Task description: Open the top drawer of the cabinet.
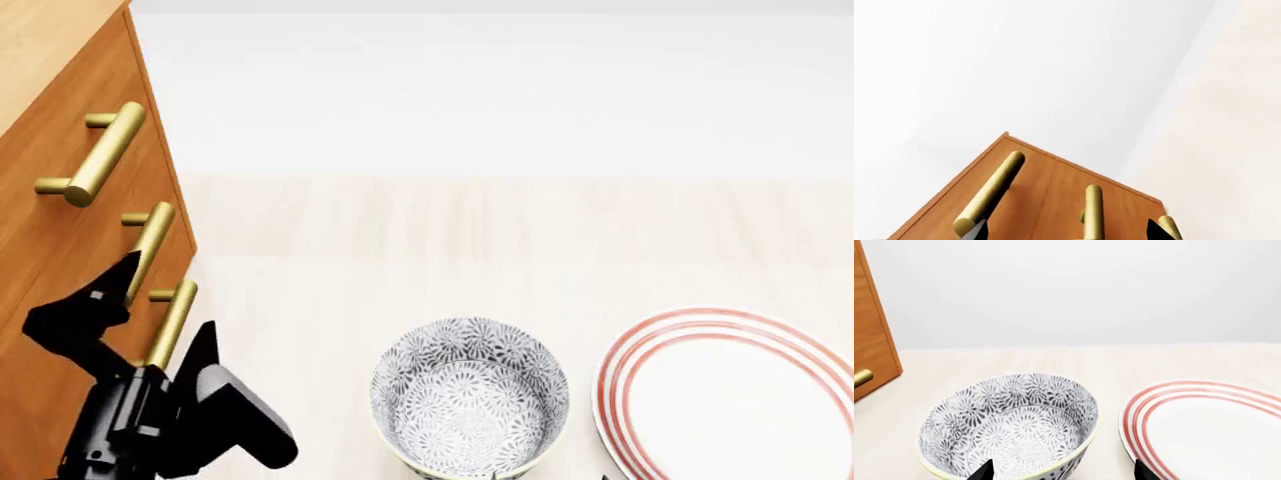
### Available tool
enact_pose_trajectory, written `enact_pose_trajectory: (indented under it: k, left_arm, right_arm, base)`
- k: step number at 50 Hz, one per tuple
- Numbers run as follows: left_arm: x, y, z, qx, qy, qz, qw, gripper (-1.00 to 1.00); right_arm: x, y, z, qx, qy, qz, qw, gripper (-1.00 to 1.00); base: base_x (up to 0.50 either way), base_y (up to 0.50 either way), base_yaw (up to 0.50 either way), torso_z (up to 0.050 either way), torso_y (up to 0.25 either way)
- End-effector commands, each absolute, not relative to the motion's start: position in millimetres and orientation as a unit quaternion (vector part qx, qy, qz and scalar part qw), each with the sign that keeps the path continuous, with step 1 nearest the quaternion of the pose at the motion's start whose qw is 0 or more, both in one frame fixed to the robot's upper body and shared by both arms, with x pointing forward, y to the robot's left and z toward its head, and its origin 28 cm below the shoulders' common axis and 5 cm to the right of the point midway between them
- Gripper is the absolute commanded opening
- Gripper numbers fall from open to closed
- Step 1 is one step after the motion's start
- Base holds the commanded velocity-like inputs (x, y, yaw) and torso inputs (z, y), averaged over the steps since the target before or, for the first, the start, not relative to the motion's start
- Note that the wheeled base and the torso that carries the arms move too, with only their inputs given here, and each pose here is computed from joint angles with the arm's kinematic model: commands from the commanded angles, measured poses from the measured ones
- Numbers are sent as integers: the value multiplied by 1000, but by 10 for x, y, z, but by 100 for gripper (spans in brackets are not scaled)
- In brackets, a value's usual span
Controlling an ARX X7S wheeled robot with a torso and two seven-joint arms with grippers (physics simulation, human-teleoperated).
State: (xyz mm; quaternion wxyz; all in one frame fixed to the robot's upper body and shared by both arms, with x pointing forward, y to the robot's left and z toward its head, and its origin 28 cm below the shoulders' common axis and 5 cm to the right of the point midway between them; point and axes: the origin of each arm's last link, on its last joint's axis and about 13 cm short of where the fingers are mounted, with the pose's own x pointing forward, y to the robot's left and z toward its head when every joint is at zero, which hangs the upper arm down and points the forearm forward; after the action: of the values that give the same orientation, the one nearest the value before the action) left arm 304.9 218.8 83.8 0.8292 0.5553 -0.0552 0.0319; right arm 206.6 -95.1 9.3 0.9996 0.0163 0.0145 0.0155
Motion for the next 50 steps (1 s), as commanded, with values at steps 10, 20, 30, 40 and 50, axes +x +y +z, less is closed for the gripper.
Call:
enact_pose_trajectory:
  k: [10,20,30,40,50]
  left_arm:
    - [3097,2170,1154,641,-83,48,761,100]
    - [3109,2221,1372,642,-84,51,760,100]
    - [3124,2249,1425,647,-80,48,757,100]
    - [3133,2270,1469,654,-72,33,752,100]
    - [3164,2356,1646,657,-68,39,749,100]
  right_arm:
    - [2082,-947,87,18,16,14,1000,100]
    - [2078,-946,87,18,17,15,1000,100]
    - [2075,-944,95,17,16,13,1000,100]
    - [2092,-947,84,19,17,11,1000,100]
    - [2088,-949,92,18,18,11,1000,100]
  base:
    - [0,0,0,0,0]
    - [0,0,0,0,0]
    - [0,0,0,0,0]
    - [0,0,0,0,0]
    - [0,0,0,0,0]
